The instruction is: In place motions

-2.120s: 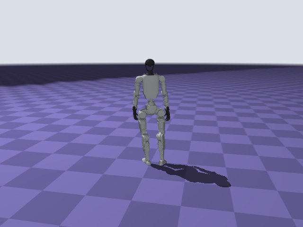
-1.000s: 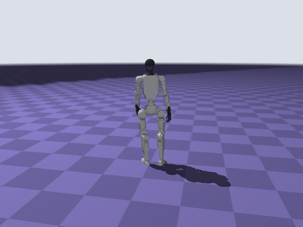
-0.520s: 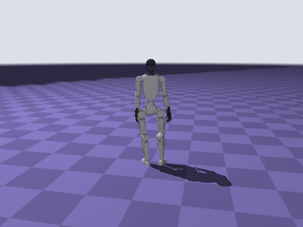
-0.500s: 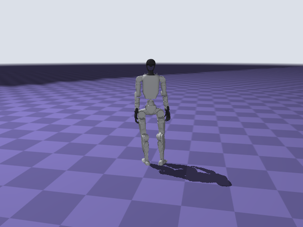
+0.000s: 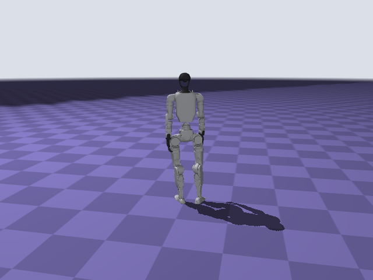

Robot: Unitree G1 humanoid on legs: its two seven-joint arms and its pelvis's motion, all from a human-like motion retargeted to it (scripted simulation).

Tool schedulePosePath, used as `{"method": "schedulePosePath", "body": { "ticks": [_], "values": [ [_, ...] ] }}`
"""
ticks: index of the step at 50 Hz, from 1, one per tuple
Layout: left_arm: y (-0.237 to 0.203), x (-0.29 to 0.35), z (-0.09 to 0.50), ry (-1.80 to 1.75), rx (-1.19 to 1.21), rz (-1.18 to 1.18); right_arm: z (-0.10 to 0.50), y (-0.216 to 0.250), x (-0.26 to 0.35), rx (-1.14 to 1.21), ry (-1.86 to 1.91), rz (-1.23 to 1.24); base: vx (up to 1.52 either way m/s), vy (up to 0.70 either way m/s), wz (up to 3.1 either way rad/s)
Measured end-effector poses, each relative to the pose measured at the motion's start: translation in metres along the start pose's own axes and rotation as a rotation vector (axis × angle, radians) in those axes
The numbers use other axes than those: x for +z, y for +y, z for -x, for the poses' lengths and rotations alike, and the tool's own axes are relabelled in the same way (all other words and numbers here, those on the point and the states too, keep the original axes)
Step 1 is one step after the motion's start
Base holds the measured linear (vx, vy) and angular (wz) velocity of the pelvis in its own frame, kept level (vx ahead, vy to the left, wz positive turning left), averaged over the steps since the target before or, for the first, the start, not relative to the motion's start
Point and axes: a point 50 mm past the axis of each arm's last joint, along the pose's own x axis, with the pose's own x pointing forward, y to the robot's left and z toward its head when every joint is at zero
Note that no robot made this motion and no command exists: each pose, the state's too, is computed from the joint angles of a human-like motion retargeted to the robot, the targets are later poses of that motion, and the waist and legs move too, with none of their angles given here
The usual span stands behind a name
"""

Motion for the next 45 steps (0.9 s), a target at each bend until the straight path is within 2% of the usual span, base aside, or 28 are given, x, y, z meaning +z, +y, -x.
{"method": "schedulePosePath", "body": {
  "ticks": [5, 8, 12, 16, 20, 24, 29, 32, 35, 40, 43, 45],
  "values": [
    [-0.025, 0.166, 0.037, -0.477, -0.142, -0.245, 0.049, 0.051, -0.155, -0.13, 0.589, -0.459, -0.01, 0.0, 0.09],
    [-0.039, 0.235, 0.079, -0.74, -0.176, -0.338, 0.084, 0.077, -0.205, -0.246, 0.768, -0.655, 0.0, 0.03, -0.43],
    [-0.049, 0.283, 0.126, -1.01, -0.188, -0.369, 0.119, 0.092, -0.244, -0.288, 0.877, -0.742, 0.02, 0.03, -0.44],
    [-0.052, 0.287, 0.134, -1.101, -0.191, -0.334, 0.14, 0.1, -0.262, -0.29, 0.991, -0.71, 0.0, 0.01, -0.06],
    [-0.049, 0.245, 0.094, -0.938, -0.19, -0.337, 0.122, 0.089, -0.245, -0.322, 0.973, -0.666, 0.0, 0.0, 0.0],
    [-0.04, 0.152, 0.033, -0.58, -0.136, -0.237, 0.064, 0.051, -0.178, -0.245, 0.706, -0.582, 0.0, 0.0, 0.0],
    [-0.031, -0.032, 0.0, 0.082, -0.03, 0.07, 0.005, -0.001, -0.027, -0.048, 0.214, -0.247, 0.0, 0.0, -0.37],
    [-0.029, -0.139, 0.02, 0.406, 0.066, 0.248, -0.001, -0.01, 0.083, 0.067, -0.131, -0.028, 0.02, -0.04, -0.34],
    [-0.034, -0.217, 0.053, 0.599, 0.098, 0.288, 0.017, -0.009, 0.174, 0.151, -0.432, 0.15, 0.01, -0.01, -0.07],
    [-0.03, -0.279, 0.093, 0.743, 0.134, 0.19, 0.056, -0.016, 0.248, 0.085, -0.776, 0.389, 0.0, 0.0, 0.0],
    [-0.027, -0.278, 0.093, 0.77, 0.196, 0.219, 0.056, -0.02, 0.245, -0.011, -0.789, 0.434, -0.01, -0.02, 0.16],
    [-0.028, -0.254, 0.076, 0.722, 0.247, 0.317, 0.045, -0.022, 0.227, -0.055, -0.731, 0.416, -0.01, -0.03, 0.31]
  ]
}}
